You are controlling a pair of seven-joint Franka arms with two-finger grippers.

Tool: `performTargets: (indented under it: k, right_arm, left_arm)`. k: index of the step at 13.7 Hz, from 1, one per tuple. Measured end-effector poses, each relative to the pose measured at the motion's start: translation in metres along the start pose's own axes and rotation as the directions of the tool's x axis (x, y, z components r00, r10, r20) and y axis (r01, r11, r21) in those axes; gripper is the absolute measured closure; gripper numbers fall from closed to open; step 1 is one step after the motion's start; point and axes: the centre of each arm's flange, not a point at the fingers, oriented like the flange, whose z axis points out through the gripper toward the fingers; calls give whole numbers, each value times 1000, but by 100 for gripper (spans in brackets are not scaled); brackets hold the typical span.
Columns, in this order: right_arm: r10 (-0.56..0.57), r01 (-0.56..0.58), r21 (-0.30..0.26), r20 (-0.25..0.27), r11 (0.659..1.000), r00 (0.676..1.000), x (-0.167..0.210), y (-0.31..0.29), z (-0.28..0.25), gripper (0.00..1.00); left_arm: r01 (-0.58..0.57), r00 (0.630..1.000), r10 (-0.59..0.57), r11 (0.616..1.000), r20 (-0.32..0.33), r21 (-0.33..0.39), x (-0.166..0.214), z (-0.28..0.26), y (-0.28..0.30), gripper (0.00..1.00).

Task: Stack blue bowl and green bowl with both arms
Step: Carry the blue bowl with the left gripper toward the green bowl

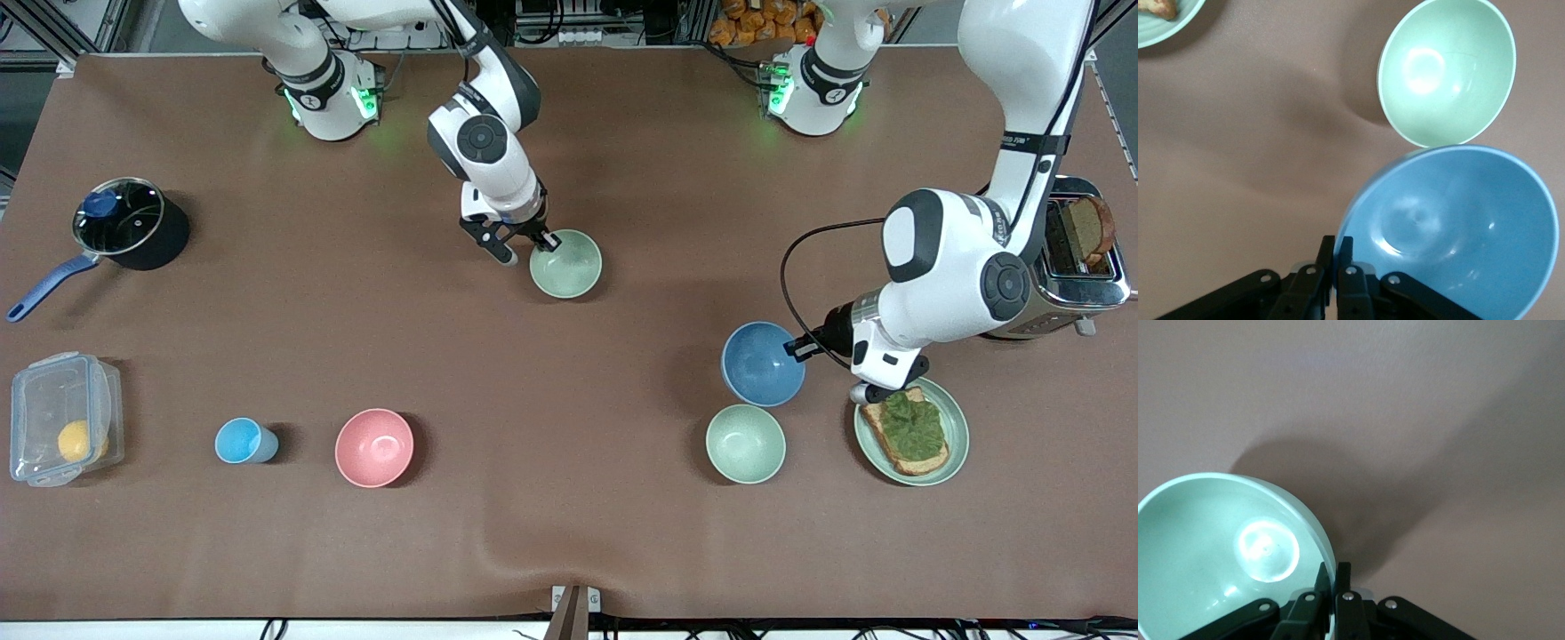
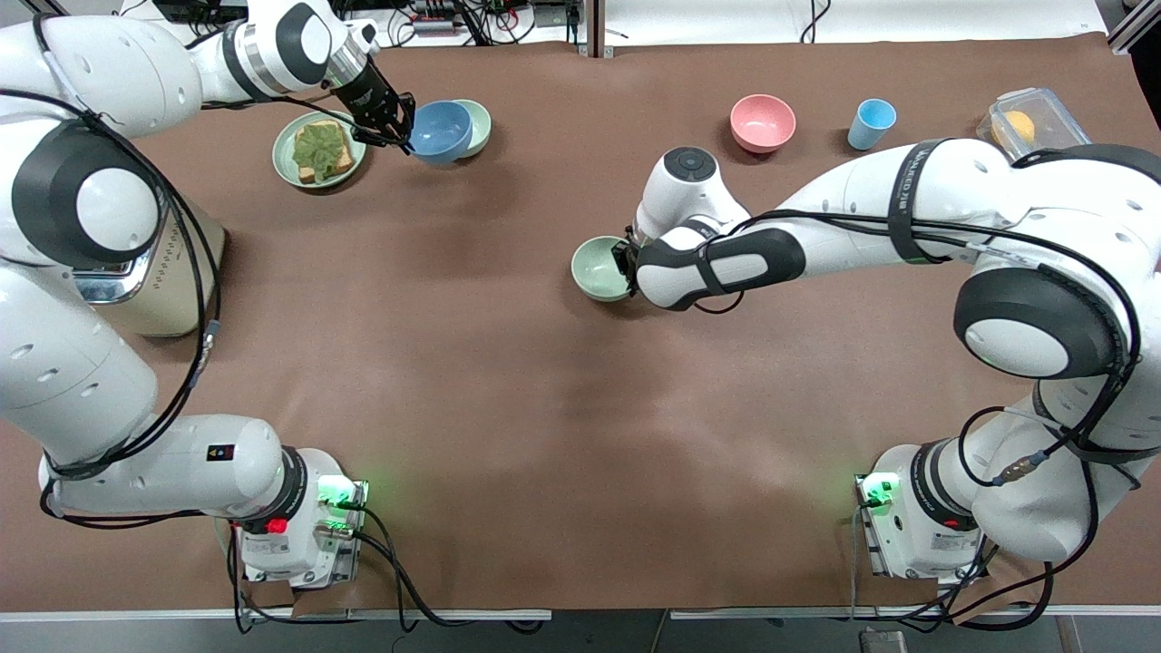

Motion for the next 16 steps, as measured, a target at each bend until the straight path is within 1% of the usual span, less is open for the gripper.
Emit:
performTargets:
  k: [4, 5, 7, 10, 12, 13, 14, 16]
  right_arm:
    - [39, -39, 5, -1, 999, 999, -3, -3, 5, 96]
    - [43, -43, 6, -2, 999, 999, -4, -4, 6, 92]
    - [62, -62, 10, -5, 998, 998, -1, -7, 9, 72]
    - [125, -124, 25, -6, 992, 992, 4, -14, 3, 39]
    - [145, -145, 23, -4, 989, 989, 4, -17, 1, 22]
    - [153, -153, 7, -4, 988, 988, 3, -16, 1, 22]
    - [162, -163, -24, -3, 986, 987, 4, -17, 0, 19]
    - [197, -195, -120, 4, 973, 980, 14, -27, -14, 17]
  left_arm:
    - [0, 1000, 0, 1000, 1, 1, 0, 1, 0, 95]
    - [0, 1000, 0, 1000, 1, 1, 0, 1, 0, 95]
    - [0, 1000, 0, 1000, 1, 1, 0, 1, 0, 95]
    - [0, 1000, 0, 1000, 3, 2, -2, 2, 2, 95]
    - [3, 1000, -3, 1000, 5, 7, -16, 6, 16, 95]
    - [-3, 1000, 3, 1000, -1, 7, -25, 7, 25, 95]
    - [-14, 1000, 14, 1000, -15, 4, -35, 10, 32, 95]
    - [-30, 998, 29, 1000, -52, -4, -63, 18, 41, 95]
